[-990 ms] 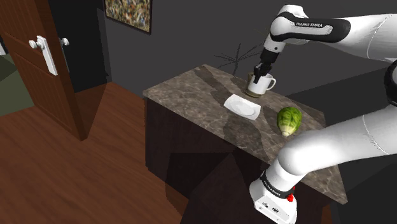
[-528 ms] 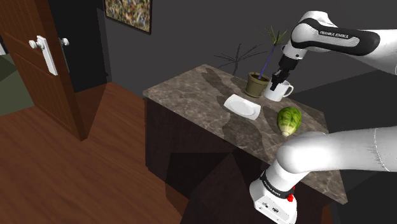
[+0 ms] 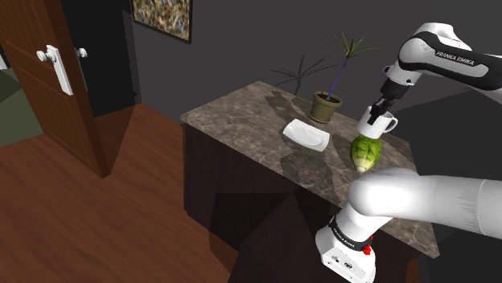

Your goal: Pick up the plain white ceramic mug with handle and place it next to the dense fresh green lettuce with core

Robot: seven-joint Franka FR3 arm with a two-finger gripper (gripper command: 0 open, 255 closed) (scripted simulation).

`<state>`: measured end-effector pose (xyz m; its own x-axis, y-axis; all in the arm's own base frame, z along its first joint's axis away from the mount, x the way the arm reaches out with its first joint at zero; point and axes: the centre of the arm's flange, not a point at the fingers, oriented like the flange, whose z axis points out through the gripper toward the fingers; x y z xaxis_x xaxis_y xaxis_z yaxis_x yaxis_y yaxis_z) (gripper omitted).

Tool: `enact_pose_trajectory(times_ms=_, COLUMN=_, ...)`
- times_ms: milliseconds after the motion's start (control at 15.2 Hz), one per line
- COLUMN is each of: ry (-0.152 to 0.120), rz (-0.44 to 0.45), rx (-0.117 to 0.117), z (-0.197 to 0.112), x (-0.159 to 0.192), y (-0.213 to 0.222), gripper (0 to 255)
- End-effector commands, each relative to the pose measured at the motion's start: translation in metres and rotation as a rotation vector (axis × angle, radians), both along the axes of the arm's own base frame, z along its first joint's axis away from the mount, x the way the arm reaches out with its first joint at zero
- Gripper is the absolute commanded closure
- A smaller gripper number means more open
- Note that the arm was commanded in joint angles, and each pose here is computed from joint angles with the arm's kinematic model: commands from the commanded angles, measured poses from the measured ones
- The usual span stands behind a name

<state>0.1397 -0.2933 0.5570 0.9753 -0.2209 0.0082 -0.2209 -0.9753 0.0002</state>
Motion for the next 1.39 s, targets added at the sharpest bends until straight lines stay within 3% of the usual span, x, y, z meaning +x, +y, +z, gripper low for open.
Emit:
enact_pose_trajectory(times_ms=0, ry=0.000, rz=0.002, rx=0.000, z=-0.001, x=-0.025, y=-0.004, gripper=255)
enact_pose_trajectory(times_ms=924, ry=0.000, rz=0.002, rx=0.000, z=-0.001, x=-0.203, y=-0.045, gripper=255)
enact_pose_trajectory(times_ms=1320, ry=0.000, rz=0.002, rx=0.000, z=-0.032, x=-0.203, y=-0.045, gripper=255)
